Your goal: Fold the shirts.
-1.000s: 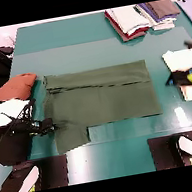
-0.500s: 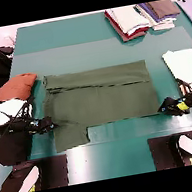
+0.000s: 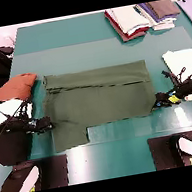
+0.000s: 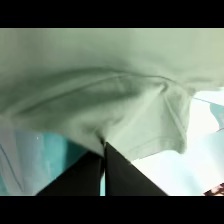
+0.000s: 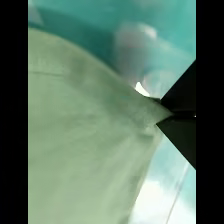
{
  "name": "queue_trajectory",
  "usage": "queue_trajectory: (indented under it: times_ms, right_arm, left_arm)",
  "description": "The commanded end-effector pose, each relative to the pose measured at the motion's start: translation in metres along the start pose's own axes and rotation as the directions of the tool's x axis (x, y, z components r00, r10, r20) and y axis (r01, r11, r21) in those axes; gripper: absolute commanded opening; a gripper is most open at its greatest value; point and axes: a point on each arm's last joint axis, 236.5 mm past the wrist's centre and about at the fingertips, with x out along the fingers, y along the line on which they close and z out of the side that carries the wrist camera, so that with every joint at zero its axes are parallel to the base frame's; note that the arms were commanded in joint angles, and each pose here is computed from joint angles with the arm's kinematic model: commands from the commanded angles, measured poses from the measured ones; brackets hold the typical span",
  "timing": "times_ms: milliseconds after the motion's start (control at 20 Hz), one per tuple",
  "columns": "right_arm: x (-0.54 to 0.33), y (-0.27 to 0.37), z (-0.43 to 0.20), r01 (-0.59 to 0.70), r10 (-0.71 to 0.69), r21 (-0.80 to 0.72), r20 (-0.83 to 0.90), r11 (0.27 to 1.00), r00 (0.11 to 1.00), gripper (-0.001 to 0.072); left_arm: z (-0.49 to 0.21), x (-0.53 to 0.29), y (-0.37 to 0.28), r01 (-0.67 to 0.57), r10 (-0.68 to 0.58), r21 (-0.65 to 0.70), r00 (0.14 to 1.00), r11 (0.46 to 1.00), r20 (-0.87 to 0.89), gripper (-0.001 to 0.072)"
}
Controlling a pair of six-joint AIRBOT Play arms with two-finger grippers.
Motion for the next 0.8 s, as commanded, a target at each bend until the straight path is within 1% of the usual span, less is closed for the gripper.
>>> queue_trajectory:
  times_ms: [0, 100, 150, 300, 400, 550, 650, 750]
  right_arm:
    - [-0.031, -0.01, -0.02, 0.134, -0.135, -0.095, -0.006, 0.986, 0.991, 0.0015]
    - [-0.052, -0.015, -0.032, 0.188, -0.187, -0.101, 0.022, 0.977, 0.982, 0.0015]
    - [-0.062, -0.017, -0.031, 0.207, -0.202, -0.09, 0.065, 0.974, 0.977, 0.0015]
    - [-0.081, -0.021, -0.014, 0.239, -0.225, -0.057, 0.186, 0.969, 0.956, 0.0015]
    - [-0.084, -0.023, 0.0, 0.238, -0.224, -0.054, 0.194, 0.97, 0.955, 0.0015]
    - [-0.083, -0.024, 0.036, 0.242, -0.225, -0.07, 0.19, 0.968, 0.956, 0.0015]
    - [-0.083, -0.02, 0.062, 0.242, -0.222, -0.097, 0.177, 0.966, 0.959, 0.0015]
    - [-0.08, -0.013, 0.09, 0.245, -0.221, -0.122, 0.18, 0.962, 0.958, 0.0015]
  left_arm:
    - [-0.015, -0.02, -0.007, -0.018, 0.017, 0.021, 1.0, 1.0, 0.024, 0.0022]
    - [-0.034, -0.03, -0.018, 0.001, -0.001, 0.018, 1.0, 1.0, 0.005, 0.0022]
    - [-0.041, -0.034, -0.023, 0.011, -0.011, 0.032, 1.0, 0.999, 0.002, 0.0022]
    - [-0.027, -0.043, -0.027, 0.005, -0.008, 0.051, 0.998, 0.999, 0.054, 0.0022]
    - [0.003, -0.046, -0.027, -0.003, -0.005, 0.056, 0.989, 0.998, 0.148, 0.0022]
    - [0.061, -0.051, -0.023, -0.036, 0.008, 0.097, 0.963, 0.995, 0.269, 0.0022]
    - [0.101, -0.051, -0.018, -0.052, 0.019, 0.101, 0.952, 0.993, 0.305, 0.0022]
    - [0.14, -0.046, -0.02, -0.034, -0.005, 0.113, 0.947, 0.993, 0.322, 0.0023]
